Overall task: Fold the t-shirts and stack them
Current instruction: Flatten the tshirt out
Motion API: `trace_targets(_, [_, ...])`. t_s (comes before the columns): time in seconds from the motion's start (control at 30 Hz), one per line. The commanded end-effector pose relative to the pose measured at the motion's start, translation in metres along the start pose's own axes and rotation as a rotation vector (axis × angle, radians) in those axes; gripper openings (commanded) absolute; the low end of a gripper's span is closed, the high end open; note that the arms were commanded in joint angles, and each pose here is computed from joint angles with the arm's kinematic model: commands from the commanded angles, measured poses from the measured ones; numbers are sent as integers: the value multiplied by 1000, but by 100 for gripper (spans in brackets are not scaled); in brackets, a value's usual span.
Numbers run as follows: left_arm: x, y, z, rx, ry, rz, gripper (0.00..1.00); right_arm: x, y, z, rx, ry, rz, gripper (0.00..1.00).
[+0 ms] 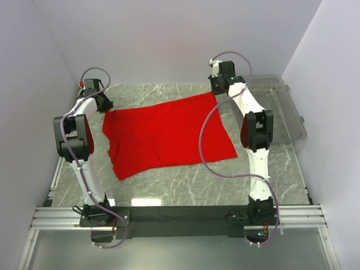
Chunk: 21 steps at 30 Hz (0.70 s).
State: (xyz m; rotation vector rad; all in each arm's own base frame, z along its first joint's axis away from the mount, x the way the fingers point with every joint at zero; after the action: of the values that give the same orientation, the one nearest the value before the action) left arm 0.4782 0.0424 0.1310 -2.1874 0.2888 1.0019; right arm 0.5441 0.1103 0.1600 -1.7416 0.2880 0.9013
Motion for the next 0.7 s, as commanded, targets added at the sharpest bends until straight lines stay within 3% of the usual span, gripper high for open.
trace_targets(0.0, [-26, -39, -34, 10, 135, -116, 27, -16, -40, -19, 1, 88, -159, 33])
trace_targets(0.07, [-59, -56, -46, 65, 182, -186, 37, -37, -40, -16, -42, 43, -176, 62])
trace_targets(0.13, [-100, -65, -50, 122, 206, -246, 50, -81, -56, -16, -177, 30, -274, 78])
trace_targets(0.27, [-157, -42, -31, 117, 211, -239, 56, -130, -34, 5, -426, -130, -308, 79])
trace_targets(0.33, [-184, -4, -12, 76, 259, -165, 62, -150, -3, 23, -565, -288, -280, 78])
trace_targets(0.37, [-178, 27, 11, 52, 230, -83, 66, -150, 33, 33, -666, -394, -201, 77])
trace_targets(0.4, [-206, 39, 12, 9, 302, -76, 67, -156, 48, 40, -715, -461, -195, 77])
trace_targets(0.47, [-220, 70, 30, -49, 324, -16, 69, -170, 94, 51, -809, -548, -122, 74])
trace_targets(0.57, [-230, 131, 71, -188, 293, 108, 68, -185, 143, 50, -933, -591, -47, 74])
trace_targets(0.67, [-239, 161, 91, -297, 273, 147, 67, -191, 174, 36, -947, -549, 61, 73])
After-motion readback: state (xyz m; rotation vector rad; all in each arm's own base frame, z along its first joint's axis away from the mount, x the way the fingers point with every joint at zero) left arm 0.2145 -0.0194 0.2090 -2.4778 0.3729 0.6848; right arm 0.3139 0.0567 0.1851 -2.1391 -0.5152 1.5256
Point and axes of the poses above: each gripper's point midway between its finger pads, its own x axis out along the fingers, its own z axis along the line the jaws close on, y = z × x, the point moved 8 cm from there along -x, back along the fingers, and after that the axes turned 8 degrees about -x, right-handed, at the moved point
